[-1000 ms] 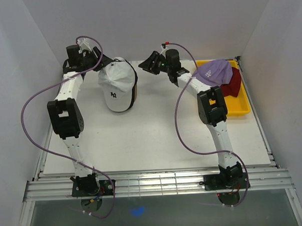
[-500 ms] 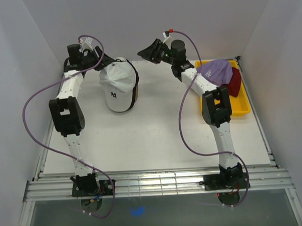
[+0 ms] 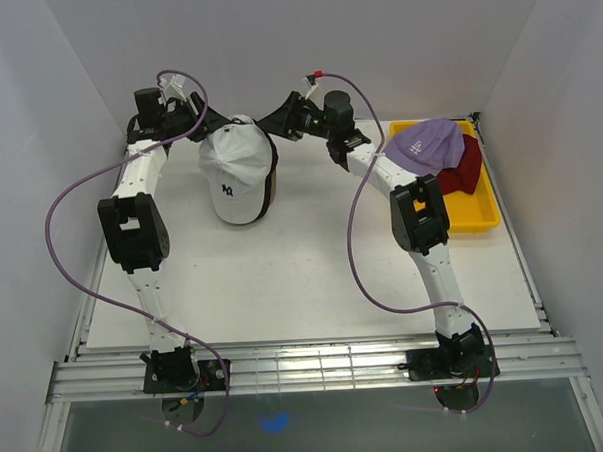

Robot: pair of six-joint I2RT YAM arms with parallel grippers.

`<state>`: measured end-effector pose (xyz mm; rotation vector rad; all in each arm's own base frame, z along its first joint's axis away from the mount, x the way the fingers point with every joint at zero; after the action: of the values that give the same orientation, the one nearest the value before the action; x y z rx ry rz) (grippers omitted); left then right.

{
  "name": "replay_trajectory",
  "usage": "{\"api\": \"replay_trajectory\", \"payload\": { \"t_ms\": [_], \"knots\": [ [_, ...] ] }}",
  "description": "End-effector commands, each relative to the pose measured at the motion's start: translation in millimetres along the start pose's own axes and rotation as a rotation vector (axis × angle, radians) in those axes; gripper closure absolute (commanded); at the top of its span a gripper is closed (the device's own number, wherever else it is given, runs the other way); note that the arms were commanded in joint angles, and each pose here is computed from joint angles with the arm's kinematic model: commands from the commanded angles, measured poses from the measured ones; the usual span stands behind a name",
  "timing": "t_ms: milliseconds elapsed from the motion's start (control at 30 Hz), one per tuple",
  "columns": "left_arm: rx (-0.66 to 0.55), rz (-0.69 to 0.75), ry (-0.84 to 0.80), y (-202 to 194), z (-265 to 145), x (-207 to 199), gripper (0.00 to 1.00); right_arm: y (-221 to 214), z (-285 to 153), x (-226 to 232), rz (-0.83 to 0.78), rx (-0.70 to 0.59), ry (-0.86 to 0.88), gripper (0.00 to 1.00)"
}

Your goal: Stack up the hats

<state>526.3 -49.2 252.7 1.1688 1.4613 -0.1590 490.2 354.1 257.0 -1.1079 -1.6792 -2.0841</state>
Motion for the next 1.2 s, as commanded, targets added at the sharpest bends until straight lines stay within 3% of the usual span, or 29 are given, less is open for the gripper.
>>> {"api": "replay_trajectory", "payload": {
  "t_ms": [0,333,900,1167],
  "knots": [
    [0.053,-0.028,-0.009,-8.2,2.2,-2.7,0.39,9.4,4.2,23.1,-0.061,-0.021,0.091,0.36],
    [0.049,-0.034,-0.004,-8.4,3.0,-2.5,0.39,2.2,2.4,22.2,-0.06,-0.012,0.083,0.31],
    [0.052,-0.043,0.001,-11.2,4.8,-3.4,0.4,0.6,6.9,30.0,-0.064,0.004,0.144,0.41],
    [0.054,-0.04,0.002,-12.9,5.1,-4.1,0.4,-2.0,9.5,32.1,-0.079,0.017,0.143,0.4]
  ]
}}
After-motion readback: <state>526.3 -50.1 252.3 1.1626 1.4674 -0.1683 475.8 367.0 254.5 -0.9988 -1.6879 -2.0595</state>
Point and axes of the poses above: each gripper's point midway between its finger pads, its own z axis out along the fingers, its own x axis along the line the jaws close on, y = z × x, the point moved 8 cm from there along -z, back along the fingers, and after that the axes turned 11 degrees about -z, right-handed, at the moved point
